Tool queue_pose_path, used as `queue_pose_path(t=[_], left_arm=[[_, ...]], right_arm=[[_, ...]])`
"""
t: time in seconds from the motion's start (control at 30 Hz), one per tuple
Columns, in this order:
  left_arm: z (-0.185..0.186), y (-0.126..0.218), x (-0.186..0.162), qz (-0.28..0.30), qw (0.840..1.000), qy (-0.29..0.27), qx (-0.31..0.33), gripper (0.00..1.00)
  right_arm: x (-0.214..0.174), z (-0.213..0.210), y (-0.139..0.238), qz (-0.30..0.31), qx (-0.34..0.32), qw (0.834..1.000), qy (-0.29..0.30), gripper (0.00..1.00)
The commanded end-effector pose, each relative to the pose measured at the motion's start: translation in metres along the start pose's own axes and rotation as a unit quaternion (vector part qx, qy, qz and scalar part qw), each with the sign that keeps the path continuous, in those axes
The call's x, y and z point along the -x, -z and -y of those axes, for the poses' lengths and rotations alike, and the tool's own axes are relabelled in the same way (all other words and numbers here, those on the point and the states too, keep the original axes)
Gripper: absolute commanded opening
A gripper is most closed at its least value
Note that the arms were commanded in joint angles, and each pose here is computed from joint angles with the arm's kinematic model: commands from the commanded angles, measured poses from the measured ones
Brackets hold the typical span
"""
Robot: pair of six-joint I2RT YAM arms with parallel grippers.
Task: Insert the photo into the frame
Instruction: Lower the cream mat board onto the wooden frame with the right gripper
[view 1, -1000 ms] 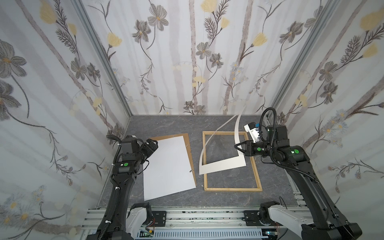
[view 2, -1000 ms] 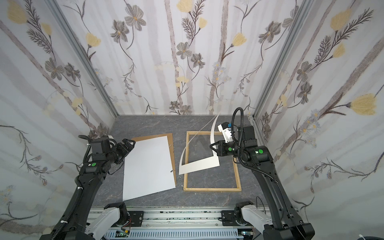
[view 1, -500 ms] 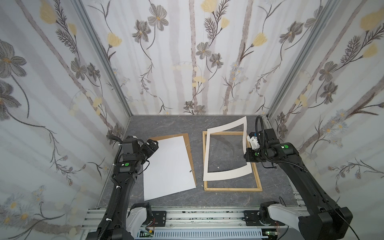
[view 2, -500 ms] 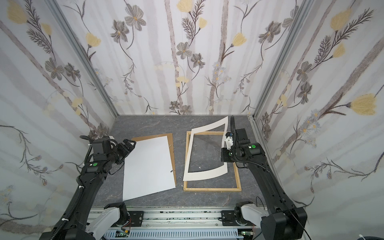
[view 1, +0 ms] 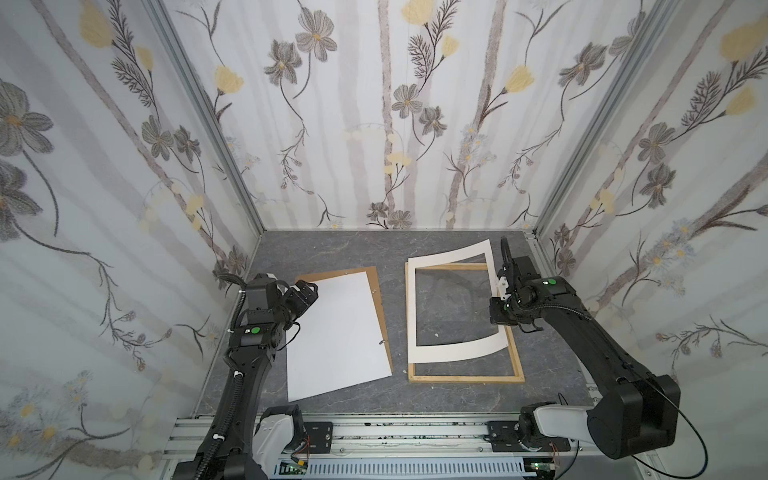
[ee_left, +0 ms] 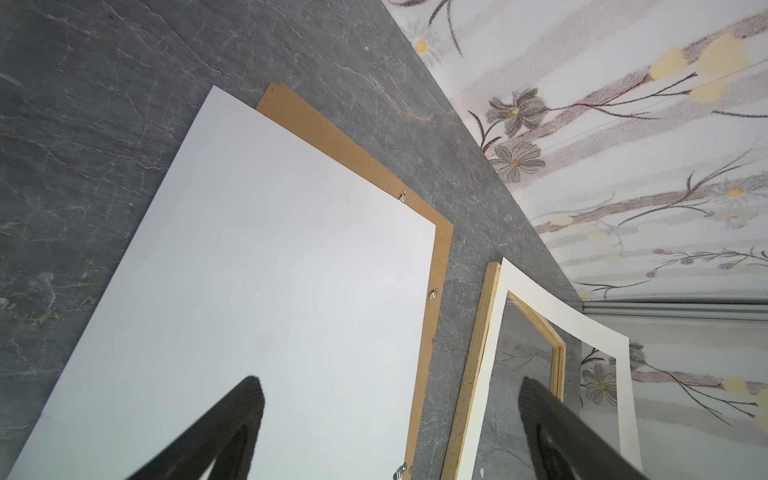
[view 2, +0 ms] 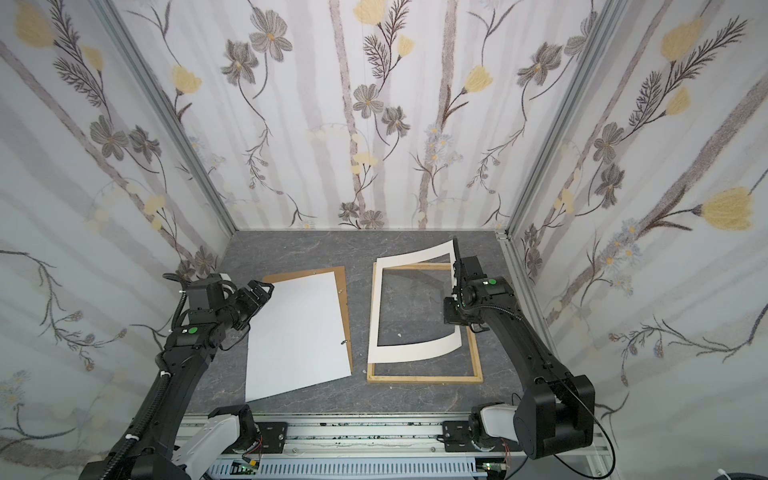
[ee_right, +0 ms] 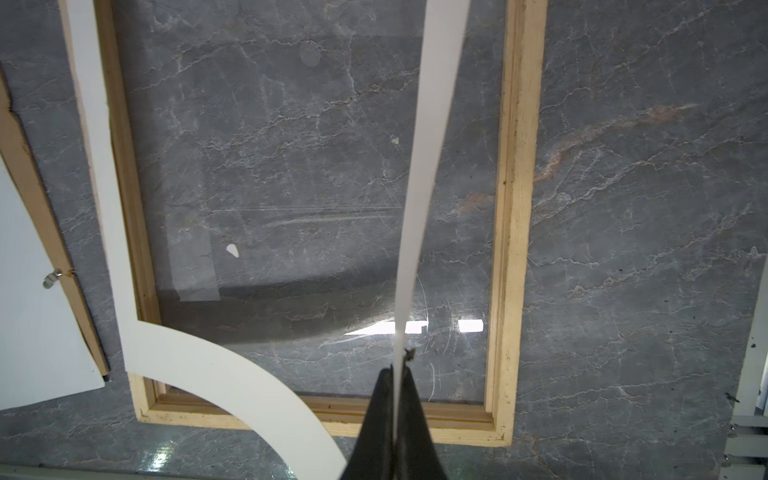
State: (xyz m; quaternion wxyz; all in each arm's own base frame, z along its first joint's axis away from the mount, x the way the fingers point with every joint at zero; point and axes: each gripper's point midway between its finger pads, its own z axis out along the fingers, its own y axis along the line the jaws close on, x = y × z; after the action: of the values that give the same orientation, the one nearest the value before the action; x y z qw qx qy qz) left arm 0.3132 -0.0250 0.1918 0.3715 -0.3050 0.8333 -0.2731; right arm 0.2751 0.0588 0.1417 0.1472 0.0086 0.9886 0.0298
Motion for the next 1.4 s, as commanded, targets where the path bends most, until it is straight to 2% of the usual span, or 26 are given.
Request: queue_pose_path(t=[0.0, 0.13, 0.6, 1.1, 1.27, 1.37], left_arm=[[0.006, -0.004, -0.002, 0.000, 1.000, -0.003, -0.015, 0.96], [0.009, -0.009, -0.008, -0.009, 1.000, -0.013, -0.014, 0.96], [0.008, -0.014, -0.009, -0.011, 1.000, -0.013, -0.016, 0.96], [0.006, -0.020, -0.012, -0.016, 1.000, -0.011, -0.020, 0.96], [0.006, -0.021, -0.012, -0.015, 1.000, -0.014, -0.021, 0.96], [0.007, -0.023, -0.012, -0.018, 0.999, -0.014, -0.025, 0.96]], right_arm=[[-0.002, 0.018, -0.009, -0.016, -0.058, 0.998, -0.016, 0.00], [-0.009, 0.016, -0.023, -0.043, -0.080, 0.996, -0.001, 0.00], [-0.014, 0.019, -0.025, -0.039, -0.118, 0.992, 0.009, 0.00], [-0.024, 0.017, -0.047, -0.086, -0.160, 0.983, 0.033, 0.00], [-0.018, 0.020, -0.051, -0.087, -0.177, 0.980, 0.029, 0.00], [-0.005, 0.012, -0.048, -0.065, -0.176, 0.981, 0.043, 0.00]])
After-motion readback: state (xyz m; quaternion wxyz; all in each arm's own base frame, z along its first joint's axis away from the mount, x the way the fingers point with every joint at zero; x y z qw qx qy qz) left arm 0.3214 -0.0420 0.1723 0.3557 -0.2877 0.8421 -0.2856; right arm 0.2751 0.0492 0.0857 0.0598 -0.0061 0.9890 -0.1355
